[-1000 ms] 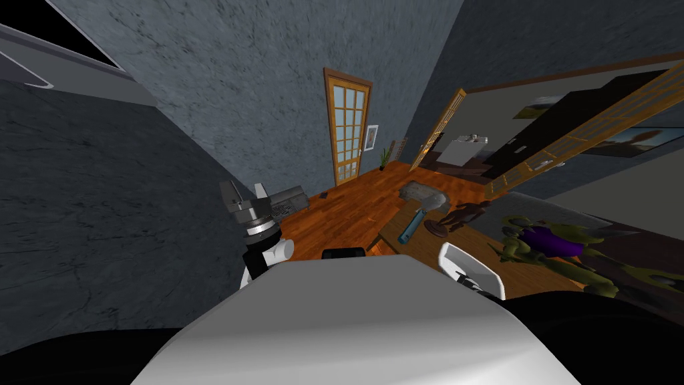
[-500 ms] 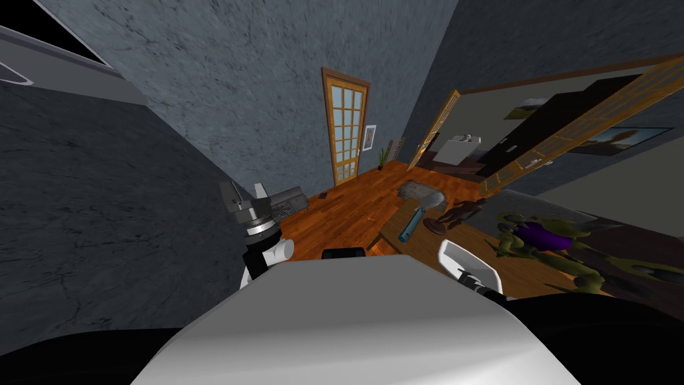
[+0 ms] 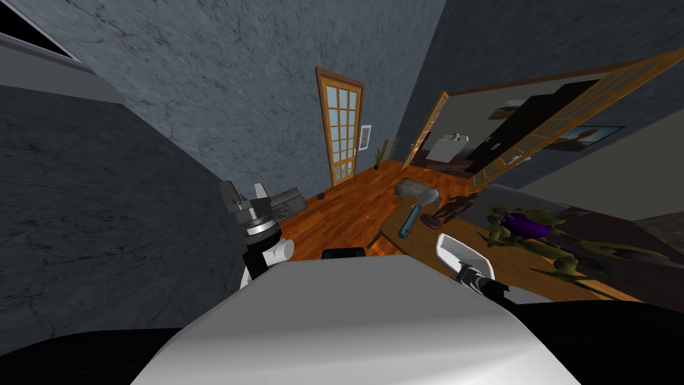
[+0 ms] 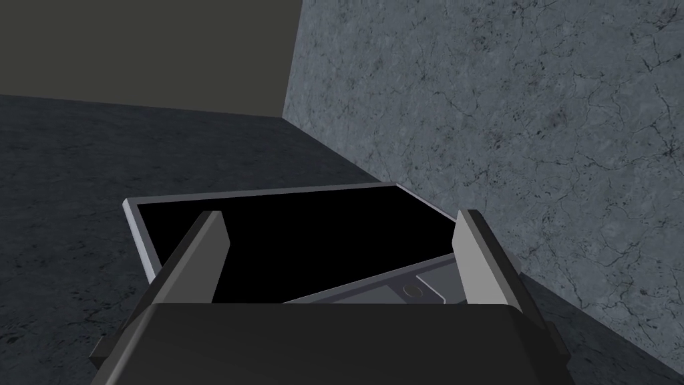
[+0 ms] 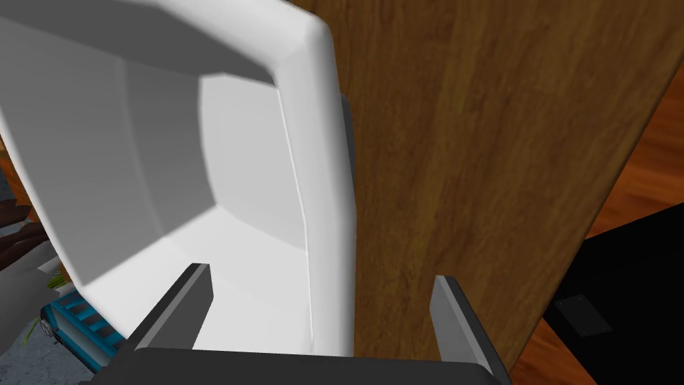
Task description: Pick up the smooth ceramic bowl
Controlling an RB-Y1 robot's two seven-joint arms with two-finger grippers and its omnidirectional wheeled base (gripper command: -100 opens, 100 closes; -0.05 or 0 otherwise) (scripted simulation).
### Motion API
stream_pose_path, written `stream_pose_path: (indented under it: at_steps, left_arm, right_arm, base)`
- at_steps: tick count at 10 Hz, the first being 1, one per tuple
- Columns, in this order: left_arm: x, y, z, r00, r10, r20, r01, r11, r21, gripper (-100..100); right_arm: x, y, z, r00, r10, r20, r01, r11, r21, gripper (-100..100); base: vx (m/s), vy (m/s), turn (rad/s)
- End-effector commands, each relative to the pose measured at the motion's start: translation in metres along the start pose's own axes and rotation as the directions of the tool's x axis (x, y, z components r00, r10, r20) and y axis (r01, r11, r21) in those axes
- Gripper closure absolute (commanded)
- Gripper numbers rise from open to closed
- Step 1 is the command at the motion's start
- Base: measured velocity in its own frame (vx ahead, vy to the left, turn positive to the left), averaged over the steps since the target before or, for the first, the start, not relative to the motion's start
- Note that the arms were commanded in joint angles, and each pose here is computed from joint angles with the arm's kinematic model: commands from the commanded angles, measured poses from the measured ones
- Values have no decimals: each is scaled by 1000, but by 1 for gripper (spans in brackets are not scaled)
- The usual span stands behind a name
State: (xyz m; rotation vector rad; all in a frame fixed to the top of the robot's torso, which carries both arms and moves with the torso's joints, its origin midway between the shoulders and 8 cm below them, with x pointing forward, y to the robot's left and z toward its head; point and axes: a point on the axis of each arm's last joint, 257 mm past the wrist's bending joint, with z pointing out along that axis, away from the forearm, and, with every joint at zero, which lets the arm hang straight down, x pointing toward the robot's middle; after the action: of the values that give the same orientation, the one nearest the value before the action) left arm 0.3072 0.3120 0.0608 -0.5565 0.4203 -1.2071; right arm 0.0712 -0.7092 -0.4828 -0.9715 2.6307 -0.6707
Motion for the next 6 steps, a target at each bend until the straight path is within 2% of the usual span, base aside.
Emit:
stream_pose_path:
  at_steps: [1,2,6]
  left_arm:
    - [0,0,0,1000,0,0,0,1000,0,0]
    - [0,0,0,1000,0,0,0,1000,0,0]
    - [0,0,0,1000,0,0,0,1000,0,0]
  right_arm:
    - [0,0,0,1000,0,0,0,1000,0,-100]
    - [0,0,0,1000,1,0,-1,1000,-1,100]
    - [0,0,0,1000,2,1,-2,1000,-1,100]
  base:
    - [2,25,-4]
    - [0,5,-1]
    - [0,0,0]
